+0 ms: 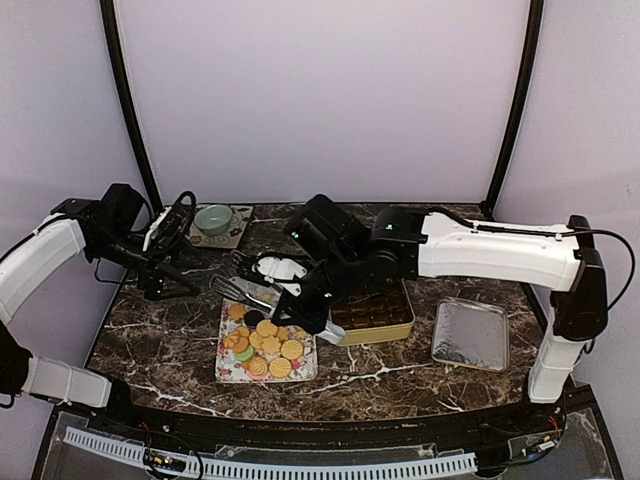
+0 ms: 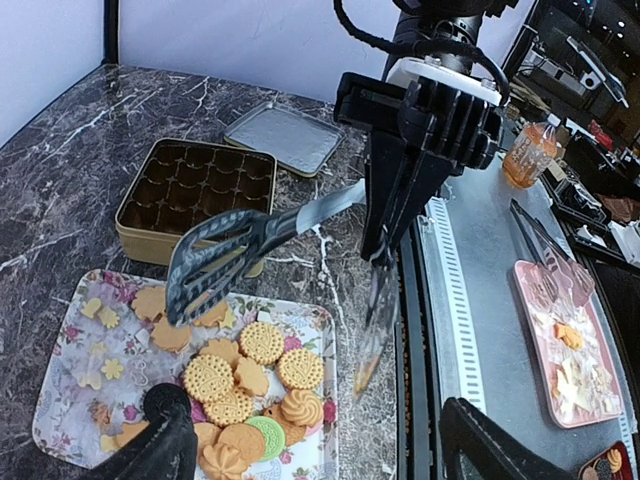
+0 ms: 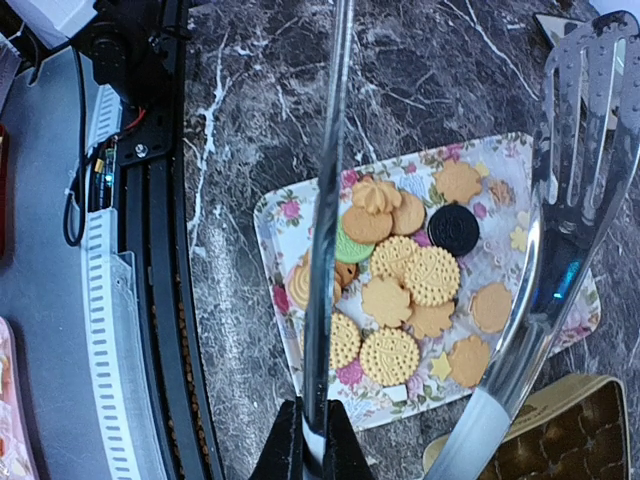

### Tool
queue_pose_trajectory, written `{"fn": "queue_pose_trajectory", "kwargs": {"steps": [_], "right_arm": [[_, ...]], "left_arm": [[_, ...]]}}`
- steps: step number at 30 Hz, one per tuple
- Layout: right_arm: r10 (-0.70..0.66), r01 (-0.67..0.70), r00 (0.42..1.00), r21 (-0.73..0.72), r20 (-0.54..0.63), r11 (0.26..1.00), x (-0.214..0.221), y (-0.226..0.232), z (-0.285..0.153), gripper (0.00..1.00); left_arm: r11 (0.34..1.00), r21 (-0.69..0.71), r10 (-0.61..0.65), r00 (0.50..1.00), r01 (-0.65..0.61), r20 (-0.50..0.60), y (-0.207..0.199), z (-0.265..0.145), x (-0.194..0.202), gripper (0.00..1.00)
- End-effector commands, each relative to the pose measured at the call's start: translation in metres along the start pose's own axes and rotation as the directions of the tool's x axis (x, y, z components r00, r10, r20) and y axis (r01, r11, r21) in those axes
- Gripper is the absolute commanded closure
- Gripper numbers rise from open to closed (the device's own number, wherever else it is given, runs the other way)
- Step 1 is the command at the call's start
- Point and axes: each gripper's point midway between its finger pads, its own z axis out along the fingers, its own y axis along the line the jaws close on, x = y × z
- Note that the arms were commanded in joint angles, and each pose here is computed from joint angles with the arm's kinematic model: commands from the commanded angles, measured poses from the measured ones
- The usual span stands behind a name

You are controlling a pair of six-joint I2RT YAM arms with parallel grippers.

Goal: Pack the cookies
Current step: Pass from the right arm to the left

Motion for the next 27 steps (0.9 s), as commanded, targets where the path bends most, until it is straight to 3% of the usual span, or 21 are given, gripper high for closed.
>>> {"fn": "queue_pose_trajectory", "kwargs": {"steps": [1, 10, 15, 18, 23, 27], "right_arm": [[-0.04, 0.04, 0.999, -0.094, 0.004, 0.995, -0.018, 0.015, 0.004, 1.0], [-0.062, 0.061, 0.998, -0.139, -0.002, 0.988, -0.032, 0.019, 0.014, 1.0], [-0.067, 0.065, 0.998, -0.152, -0.007, 0.986, -0.036, 0.02, 0.017, 1.0], [-0.067, 0.065, 0.998, -0.16, -0.007, 0.985, -0.038, 0.021, 0.02, 1.0], [-0.074, 0.072, 0.997, -0.157, -0.008, 0.985, -0.042, 0.019, 0.025, 1.0], [-0.075, 0.075, 0.997, -0.153, 0.007, 0.985, -0.047, 0.018, 0.026, 1.0]], "left_arm": [[0.997, 0.038, 0.07, 0.997, -0.071, 0.029, -0.018, -0.004, -0.02, 0.15], [0.99, 0.106, 0.097, 0.995, -0.095, -0.009, -0.037, -0.002, -0.008, 0.34], [0.992, 0.07, 0.108, 0.994, -0.106, -0.028, -0.028, 0.004, -0.001, 0.43], [0.992, 0.034, 0.123, 0.992, -0.121, -0.04, -0.019, 0.008, 0.001, 0.55], [0.991, 0.024, 0.133, 0.988, -0.132, -0.083, -0.016, 0.014, 0.01, 0.58], [0.991, 0.026, 0.13, 0.988, -0.128, -0.09, -0.016, 0.015, 0.01, 0.8]]}}
